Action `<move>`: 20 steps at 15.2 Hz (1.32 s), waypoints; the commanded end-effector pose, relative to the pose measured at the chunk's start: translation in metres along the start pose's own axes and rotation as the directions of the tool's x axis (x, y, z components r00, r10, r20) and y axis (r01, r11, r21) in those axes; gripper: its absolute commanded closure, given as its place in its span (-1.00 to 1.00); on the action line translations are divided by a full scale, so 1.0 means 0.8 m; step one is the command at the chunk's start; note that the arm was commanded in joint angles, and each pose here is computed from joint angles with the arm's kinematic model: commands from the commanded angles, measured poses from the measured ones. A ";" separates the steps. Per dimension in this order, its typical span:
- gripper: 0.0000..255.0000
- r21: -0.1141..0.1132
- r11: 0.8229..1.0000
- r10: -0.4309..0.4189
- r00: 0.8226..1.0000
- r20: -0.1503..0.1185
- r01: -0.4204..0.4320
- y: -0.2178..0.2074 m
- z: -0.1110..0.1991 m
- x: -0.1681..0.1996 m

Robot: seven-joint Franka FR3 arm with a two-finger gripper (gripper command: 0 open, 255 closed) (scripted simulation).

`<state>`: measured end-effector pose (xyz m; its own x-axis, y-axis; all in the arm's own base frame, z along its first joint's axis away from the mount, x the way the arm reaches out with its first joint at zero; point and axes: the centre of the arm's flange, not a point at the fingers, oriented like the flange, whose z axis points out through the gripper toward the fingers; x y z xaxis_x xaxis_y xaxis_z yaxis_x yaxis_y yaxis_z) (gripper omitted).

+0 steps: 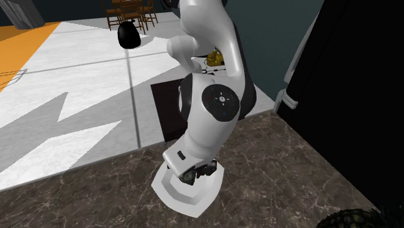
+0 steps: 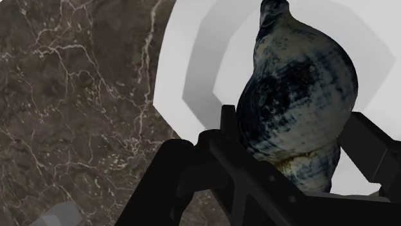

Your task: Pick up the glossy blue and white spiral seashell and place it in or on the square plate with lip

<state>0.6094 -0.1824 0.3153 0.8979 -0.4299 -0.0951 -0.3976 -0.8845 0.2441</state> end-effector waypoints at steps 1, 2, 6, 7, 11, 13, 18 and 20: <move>1.00 0.000 1.000 0.000 1.000 -0.001 0.000 -0.002 0.006 0.001; 1.00 0.000 1.000 0.000 1.000 -0.001 0.000 -0.002 0.006 0.001; 1.00 0.000 1.000 0.000 1.000 -0.001 0.000 -0.002 0.006 0.001; 1.00 0.000 1.000 0.000 1.000 -0.001 0.000 -0.002 0.006 0.001; -1.00 0.000 1.000 0.000 1.000 -0.001 0.000 -0.002 0.006 0.001; -1.00 0.000 1.000 0.000 1.000 -0.001 0.000 -0.002 0.006 0.001; -1.00 0.000 1.000 0.000 1.000 -0.001 0.000 -0.002 -0.057 0.001; -1.00 0.000 1.000 0.000 1.000 -0.001 0.000 -0.002 -0.057 0.001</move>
<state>0.6188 -0.1733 0.3573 0.8981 -0.4297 -0.0938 -0.3978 -0.8846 0.2436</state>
